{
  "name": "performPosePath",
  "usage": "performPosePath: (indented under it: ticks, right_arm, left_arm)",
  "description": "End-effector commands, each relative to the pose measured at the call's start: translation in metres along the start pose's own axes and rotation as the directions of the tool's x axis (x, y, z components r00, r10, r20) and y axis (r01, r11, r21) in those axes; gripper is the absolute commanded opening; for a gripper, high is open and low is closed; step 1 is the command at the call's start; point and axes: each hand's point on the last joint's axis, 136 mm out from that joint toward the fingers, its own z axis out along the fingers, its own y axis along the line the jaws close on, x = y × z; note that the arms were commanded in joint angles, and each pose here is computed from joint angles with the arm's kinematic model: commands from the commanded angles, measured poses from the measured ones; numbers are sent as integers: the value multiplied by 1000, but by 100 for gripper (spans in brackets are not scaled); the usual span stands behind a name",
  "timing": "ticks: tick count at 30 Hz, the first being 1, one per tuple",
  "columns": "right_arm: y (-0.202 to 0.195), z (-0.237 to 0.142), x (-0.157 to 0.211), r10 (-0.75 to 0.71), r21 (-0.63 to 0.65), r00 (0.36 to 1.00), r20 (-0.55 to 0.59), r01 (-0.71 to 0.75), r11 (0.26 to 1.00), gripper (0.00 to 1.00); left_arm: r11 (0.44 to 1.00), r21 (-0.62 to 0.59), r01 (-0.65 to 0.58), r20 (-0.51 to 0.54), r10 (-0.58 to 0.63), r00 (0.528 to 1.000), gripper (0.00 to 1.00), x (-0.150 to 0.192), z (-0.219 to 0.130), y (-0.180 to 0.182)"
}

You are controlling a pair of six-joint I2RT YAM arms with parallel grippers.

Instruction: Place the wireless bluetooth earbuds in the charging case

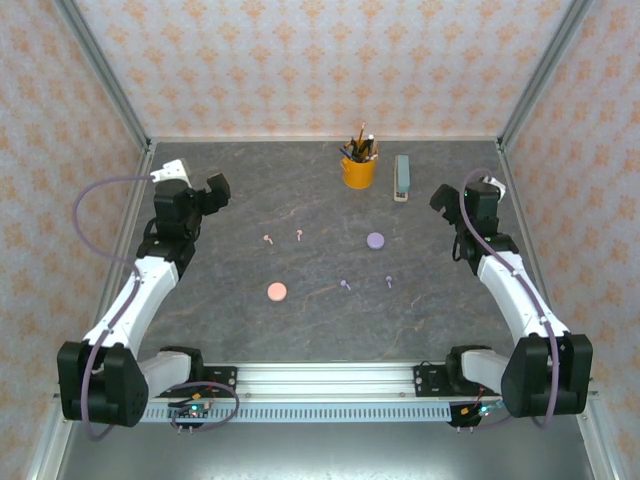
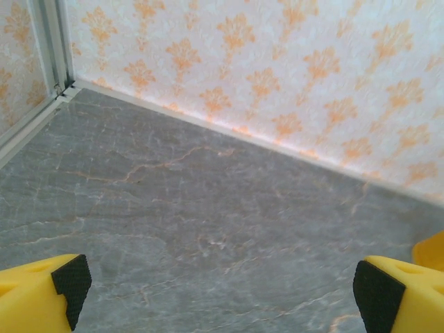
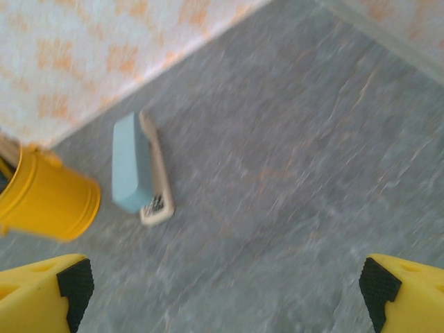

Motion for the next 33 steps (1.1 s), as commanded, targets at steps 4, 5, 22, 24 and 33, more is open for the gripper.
performPosePath:
  ticks: [4,5,22,24,33]
  right_arm:
    - [36,-12,48,-78,-111,965,-250,51,992,100]
    - [41,-13,55,-105,-116,954,-280,75,990,100]
    - [67,17,150,-308,-23,707,-637,382,924,91]
    - [71,24,156,-316,-26,683,-658,399,917,90]
    - [90,50,183,-333,-60,606,-722,425,903,87]
  left_arm:
    - [963,-101,250,-55,-256,965,100,10,-15,15]
    - [961,-90,262,-75,-269,960,100,16,-13,13]
    - [980,104,167,-378,-117,918,100,88,-7,-102]
    - [978,132,159,-396,-96,913,100,96,-9,-115]
    - [976,178,127,-428,-40,903,100,121,-17,-134]
